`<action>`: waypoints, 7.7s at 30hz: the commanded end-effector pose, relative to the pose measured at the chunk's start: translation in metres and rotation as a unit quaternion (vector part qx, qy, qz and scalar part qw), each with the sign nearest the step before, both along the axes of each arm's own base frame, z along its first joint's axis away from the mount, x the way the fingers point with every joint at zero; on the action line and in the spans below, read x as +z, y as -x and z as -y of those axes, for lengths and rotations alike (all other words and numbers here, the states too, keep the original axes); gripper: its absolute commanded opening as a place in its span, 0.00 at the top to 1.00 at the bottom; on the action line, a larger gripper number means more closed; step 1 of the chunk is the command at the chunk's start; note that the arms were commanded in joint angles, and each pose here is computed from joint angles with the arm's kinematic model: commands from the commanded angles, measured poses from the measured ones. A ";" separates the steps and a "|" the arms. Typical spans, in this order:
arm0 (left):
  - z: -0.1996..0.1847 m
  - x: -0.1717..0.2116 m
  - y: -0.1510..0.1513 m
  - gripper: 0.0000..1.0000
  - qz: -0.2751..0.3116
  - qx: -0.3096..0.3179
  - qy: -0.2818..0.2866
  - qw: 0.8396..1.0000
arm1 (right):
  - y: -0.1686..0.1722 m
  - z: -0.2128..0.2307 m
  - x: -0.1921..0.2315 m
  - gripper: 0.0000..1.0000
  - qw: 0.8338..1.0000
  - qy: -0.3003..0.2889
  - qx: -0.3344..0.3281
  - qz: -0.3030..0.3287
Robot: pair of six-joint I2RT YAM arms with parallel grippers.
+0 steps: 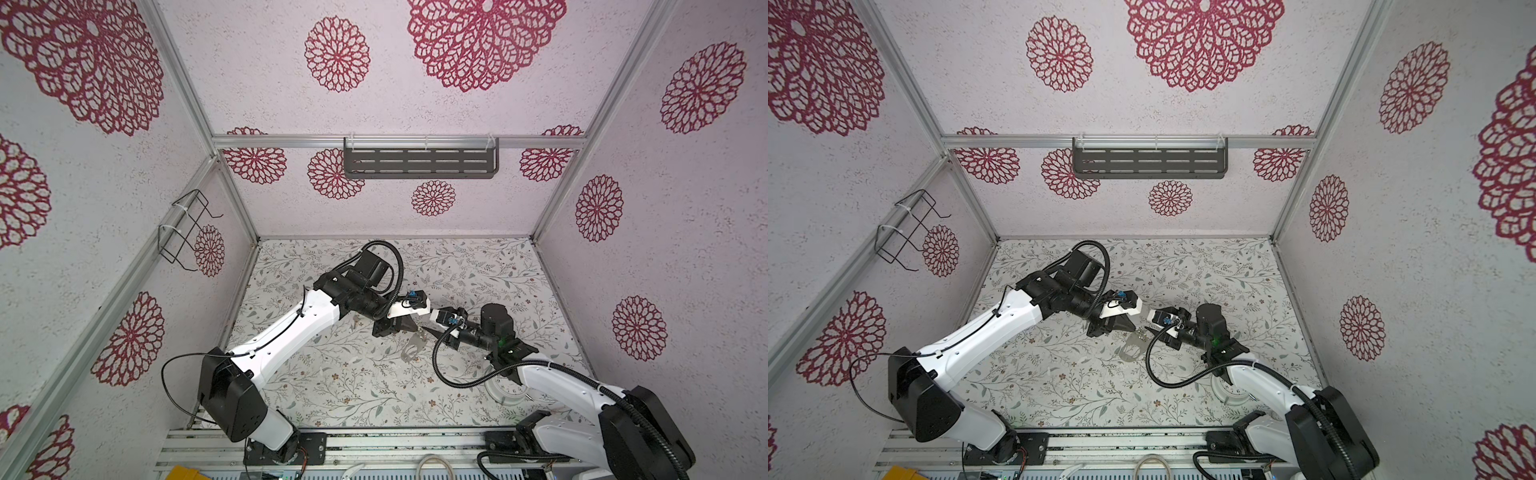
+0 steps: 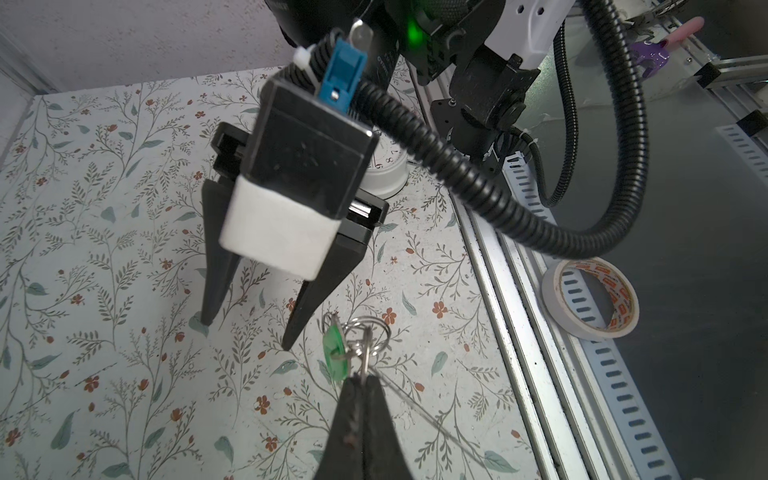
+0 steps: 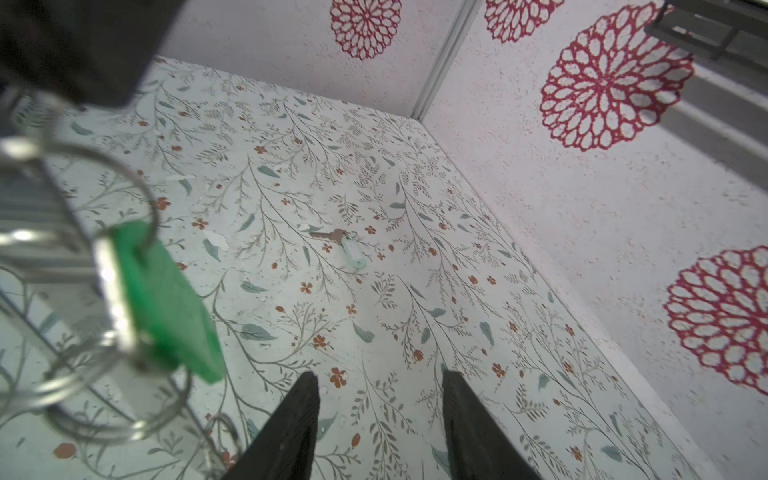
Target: Remove the keys from the keyring
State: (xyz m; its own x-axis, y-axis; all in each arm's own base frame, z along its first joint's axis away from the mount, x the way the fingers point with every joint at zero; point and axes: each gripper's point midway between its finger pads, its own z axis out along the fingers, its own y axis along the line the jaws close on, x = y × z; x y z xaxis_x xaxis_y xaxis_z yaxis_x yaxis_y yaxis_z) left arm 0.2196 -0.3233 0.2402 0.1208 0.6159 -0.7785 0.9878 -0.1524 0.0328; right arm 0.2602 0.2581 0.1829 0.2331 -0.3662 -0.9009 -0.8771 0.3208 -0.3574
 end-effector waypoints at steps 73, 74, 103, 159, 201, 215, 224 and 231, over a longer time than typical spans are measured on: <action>0.004 0.024 -0.019 1.00 0.035 0.038 0.046 0.998 | 0.038 -0.008 0.056 0.68 0.991 -0.134 0.026 0.004; 0.004 0.023 -0.020 1.00 0.036 0.040 0.045 0.998 | 0.039 -0.008 0.056 0.69 0.991 -0.133 0.027 0.002; 0.007 0.026 -0.027 1.00 0.089 0.081 0.072 0.990 | 0.033 -0.014 0.058 0.94 0.987 -0.157 0.027 -0.027; -0.003 0.028 -0.066 1.00 0.246 0.228 0.089 0.938 | -0.004 0.009 0.107 1.00 0.991 -0.075 -0.087 0.072; -0.020 0.049 -0.088 1.00 0.301 0.302 0.116 0.897 | 0.005 0.000 0.071 1.00 0.998 -0.027 -0.054 -0.028; -0.024 0.045 -0.092 1.00 0.302 0.317 0.101 0.893 | 0.002 0.010 0.085 1.00 0.997 -0.011 -0.074 0.003; -0.022 0.040 -0.090 1.00 0.295 0.310 0.092 0.899 | 0.001 0.011 0.105 1.00 0.996 -0.026 -0.078 0.034; -0.022 0.039 -0.088 1.00 0.289 0.309 0.093 0.901 | 0.002 0.009 0.109 1.00 0.997 -0.023 -0.071 0.035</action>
State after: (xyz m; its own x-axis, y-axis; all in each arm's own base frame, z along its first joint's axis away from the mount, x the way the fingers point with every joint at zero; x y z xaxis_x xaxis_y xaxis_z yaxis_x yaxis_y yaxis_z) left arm 0.2943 -0.3125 0.2654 0.2340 0.5661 -0.7904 0.7452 0.4177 0.5198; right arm 0.2608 0.2501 0.2647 0.1854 -0.3845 -0.9043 -0.8145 0.4547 -0.3603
